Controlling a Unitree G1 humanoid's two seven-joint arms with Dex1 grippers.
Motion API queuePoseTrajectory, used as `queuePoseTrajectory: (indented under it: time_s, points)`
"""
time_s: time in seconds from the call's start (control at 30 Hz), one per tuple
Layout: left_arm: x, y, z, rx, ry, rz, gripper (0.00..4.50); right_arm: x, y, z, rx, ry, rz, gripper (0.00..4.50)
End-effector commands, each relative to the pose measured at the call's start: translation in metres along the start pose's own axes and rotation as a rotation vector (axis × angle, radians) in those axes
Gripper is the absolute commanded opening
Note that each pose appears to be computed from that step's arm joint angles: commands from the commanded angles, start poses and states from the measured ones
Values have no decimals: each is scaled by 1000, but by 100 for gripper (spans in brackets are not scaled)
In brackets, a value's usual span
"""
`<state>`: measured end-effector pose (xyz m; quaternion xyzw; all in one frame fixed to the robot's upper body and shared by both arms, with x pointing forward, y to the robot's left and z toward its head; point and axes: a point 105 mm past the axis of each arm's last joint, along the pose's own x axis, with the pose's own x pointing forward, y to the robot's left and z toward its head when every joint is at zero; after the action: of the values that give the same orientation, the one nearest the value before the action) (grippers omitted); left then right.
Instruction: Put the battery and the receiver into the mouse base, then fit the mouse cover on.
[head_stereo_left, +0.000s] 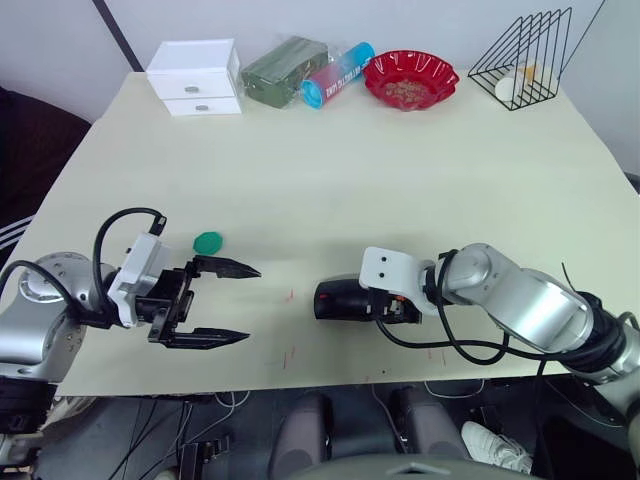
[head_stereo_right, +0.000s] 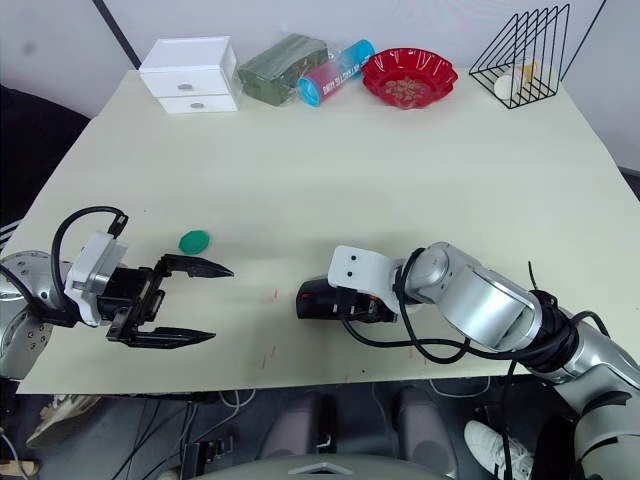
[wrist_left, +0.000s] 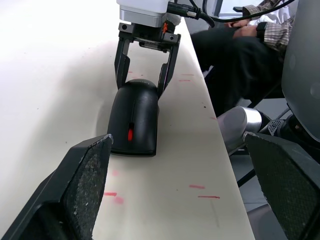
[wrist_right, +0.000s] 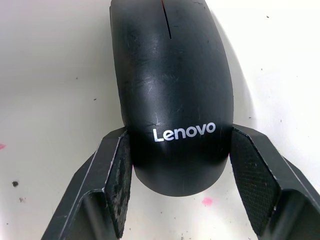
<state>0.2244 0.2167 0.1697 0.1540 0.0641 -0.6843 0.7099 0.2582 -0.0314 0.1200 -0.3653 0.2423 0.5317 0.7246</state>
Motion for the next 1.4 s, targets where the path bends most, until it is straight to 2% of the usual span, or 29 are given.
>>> queuePoseTrajectory:
  time_s: [0.03,0.43,1.4]
  points:
    - [-2,-5,8,33,-2,-45,450,1,2,3,-7,-12,-3,232]
    - [-2,-5,9,32,0,-47,450,-2,-1,-3,8,-16,-5,232]
    - [-2,-4,7,36,3,-44,450,-1,-1,2,-34,-49,1,232]
